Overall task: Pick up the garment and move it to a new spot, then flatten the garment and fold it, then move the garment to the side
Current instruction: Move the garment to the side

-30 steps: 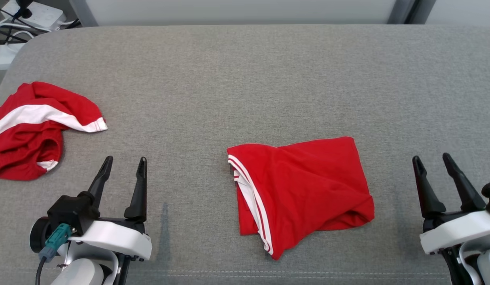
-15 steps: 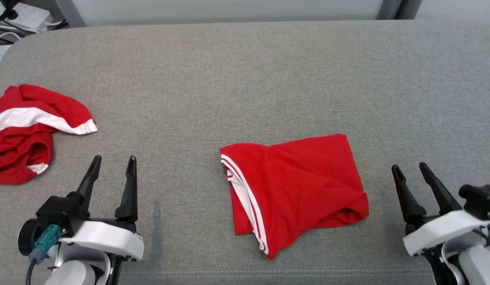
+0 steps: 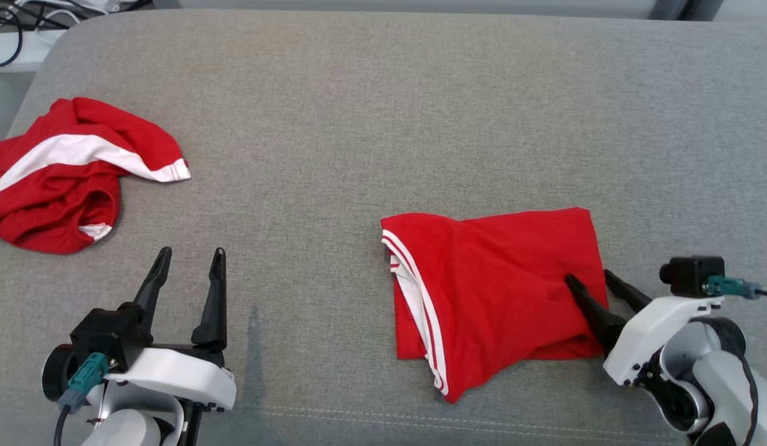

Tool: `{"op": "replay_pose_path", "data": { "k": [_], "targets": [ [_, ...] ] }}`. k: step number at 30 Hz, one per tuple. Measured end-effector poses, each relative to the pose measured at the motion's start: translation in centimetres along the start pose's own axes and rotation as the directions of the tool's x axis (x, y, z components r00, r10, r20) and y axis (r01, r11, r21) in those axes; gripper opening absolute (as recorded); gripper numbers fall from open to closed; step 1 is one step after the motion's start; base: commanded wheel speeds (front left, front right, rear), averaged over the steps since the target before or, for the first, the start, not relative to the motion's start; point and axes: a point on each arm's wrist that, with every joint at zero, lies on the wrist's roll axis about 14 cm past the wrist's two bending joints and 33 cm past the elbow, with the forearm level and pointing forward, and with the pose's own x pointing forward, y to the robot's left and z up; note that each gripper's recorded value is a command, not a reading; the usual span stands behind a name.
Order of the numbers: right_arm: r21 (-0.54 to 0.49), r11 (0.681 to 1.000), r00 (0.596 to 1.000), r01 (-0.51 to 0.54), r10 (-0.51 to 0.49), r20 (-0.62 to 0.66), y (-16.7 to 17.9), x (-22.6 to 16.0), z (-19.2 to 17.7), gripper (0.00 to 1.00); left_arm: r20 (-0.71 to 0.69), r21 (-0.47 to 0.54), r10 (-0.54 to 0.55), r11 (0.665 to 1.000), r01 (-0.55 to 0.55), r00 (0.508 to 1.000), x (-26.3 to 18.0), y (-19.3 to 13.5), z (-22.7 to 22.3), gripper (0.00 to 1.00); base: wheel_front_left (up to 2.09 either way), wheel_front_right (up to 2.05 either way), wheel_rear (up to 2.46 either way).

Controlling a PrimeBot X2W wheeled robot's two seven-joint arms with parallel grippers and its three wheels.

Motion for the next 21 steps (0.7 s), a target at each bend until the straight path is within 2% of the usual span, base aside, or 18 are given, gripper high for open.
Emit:
{"op": "replay_pose_path", "data": {
  "k": [1, 2, 5, 7, 10, 14, 16, 21],
  "targets": [
    [-0.008, 1.0, 1.0, -0.011, 0.011, -0.002, 0.2, 0.3, 0.2, 0.31, -0.004, 0.0, 0.004, 1.0, -0.004, 1.0, 0.0, 0.1, -0.1, 1.0, 0.0, 0.0, 0.0],
    [-0.019, 1.0, 1.0, -0.018, 0.018, 0.001, 0.2, 0.5, 0.6, 0.0, -0.007, 0.0, 0.008, 1.0, -0.008, 1.0, 0.0, 0.2, -0.3, 1.0, 0.0, 0.0, 0.0],
    [-0.087, 0.996, 0.998, -0.037, 0.041, 0.047, 0.0, 0.7, 2.7, 0.0, -0.012, -0.002, 0.014, 1.0, -0.014, 1.0, 0.1, 0.3, -0.6, 1.0, 0.0, 0.0, 0.0],
    [-0.175, 0.983, 0.993, -0.052, 0.07, 0.098, 0.1, 0.5, 5.0, 0.0, -0.011, -0.009, 0.011, 1.0, -0.011, 1.0, 0.3, 0.1, -0.6, 1.0, 0.0, 0.0, 0.0],
    [-0.312, 0.947, 0.976, -0.083, 0.14, 0.166, 1.0, -0.4, 8.3, 0.0, -0.01, -0.02, 0.002, 1.0, -0.002, 1.0, 0.6, -0.4, -0.8, 1.0, 0.0, 0.0, 0.0],
    [-0.428, 0.9, 0.959, -0.079, 0.185, 0.213, 1.1, -2.3, 11.5, 0.0, -0.005, -0.026, -0.021, 0.999, 0.021, 1.0, 1.0, -1.2, -0.8, 1.0, 0.0, 0.0, 0.0],
    [-0.466, 0.882, 0.956, -0.07, 0.193, 0.223, 0.9, -3.3, 12.6, 0.0, -0.001, -0.03, -0.035, 0.999, 0.035, 0.999, 1.2, -1.7, -0.7, 1.0, 0.0, 0.0, 0.0],
    [-0.502, 0.865, 0.959, 0.0, 0.142, 0.245, -1.1, -5.5, 14.9, 0.0, -0.004, -0.037, -0.071, 0.997, 0.07, 0.998, 1.7, -2.9, -0.9, 1.0, 0.0, 0.0, 0.0]
  ]
}}
